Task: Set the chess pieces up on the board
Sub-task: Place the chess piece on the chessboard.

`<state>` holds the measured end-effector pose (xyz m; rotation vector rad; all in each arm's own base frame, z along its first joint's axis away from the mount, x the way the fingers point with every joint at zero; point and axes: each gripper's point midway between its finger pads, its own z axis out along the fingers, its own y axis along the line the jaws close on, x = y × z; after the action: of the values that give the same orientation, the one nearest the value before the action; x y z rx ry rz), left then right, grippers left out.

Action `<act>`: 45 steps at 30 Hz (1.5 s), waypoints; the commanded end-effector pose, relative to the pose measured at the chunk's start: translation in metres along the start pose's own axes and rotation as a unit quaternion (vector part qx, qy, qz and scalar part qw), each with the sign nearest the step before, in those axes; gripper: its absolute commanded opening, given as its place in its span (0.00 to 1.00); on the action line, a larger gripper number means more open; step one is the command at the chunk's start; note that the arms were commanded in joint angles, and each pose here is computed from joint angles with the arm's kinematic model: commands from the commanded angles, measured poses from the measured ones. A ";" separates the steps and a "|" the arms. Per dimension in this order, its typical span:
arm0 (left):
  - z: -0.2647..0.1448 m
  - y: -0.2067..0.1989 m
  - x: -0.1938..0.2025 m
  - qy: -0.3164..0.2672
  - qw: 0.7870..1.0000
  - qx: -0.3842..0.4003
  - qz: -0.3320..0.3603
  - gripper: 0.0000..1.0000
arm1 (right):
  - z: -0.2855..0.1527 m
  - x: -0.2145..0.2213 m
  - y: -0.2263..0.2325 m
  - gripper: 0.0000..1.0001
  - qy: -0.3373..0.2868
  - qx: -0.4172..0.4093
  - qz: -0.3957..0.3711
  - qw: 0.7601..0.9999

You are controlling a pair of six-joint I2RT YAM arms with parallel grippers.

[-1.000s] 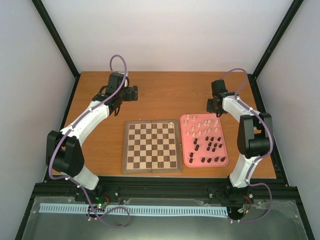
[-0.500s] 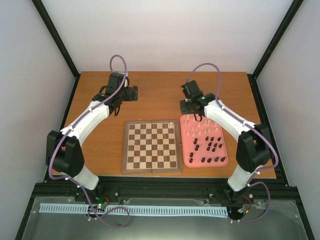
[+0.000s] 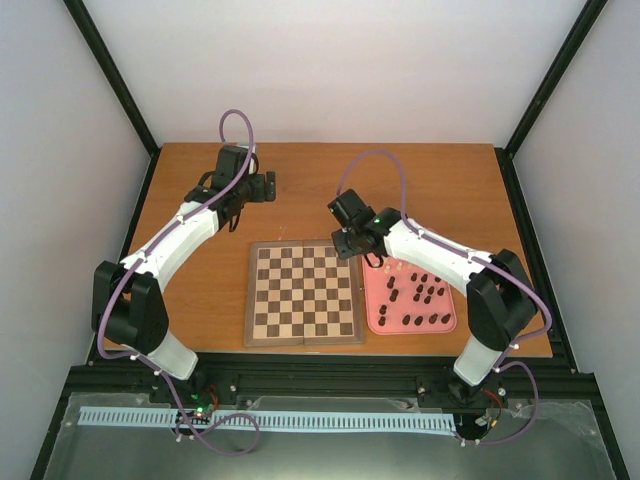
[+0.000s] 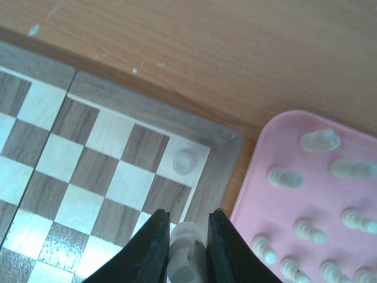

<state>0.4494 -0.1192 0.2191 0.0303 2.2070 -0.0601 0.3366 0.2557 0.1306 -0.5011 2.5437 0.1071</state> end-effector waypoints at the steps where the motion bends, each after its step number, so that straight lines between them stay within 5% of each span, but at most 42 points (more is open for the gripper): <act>1: -0.002 -0.001 -0.007 -0.003 1.000 -0.004 0.005 1.00 | 0.006 0.013 0.011 0.19 0.011 -0.021 0.007 1.000; 45: 0.004 -0.002 -0.005 0.003 1.000 -0.007 0.008 1.00 | 0.064 0.027 0.026 0.20 0.035 0.010 -0.024 0.999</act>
<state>0.4499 -0.1185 0.2110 0.0316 2.2284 -0.0472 0.3319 0.2729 0.0576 -0.5520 2.6232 0.0570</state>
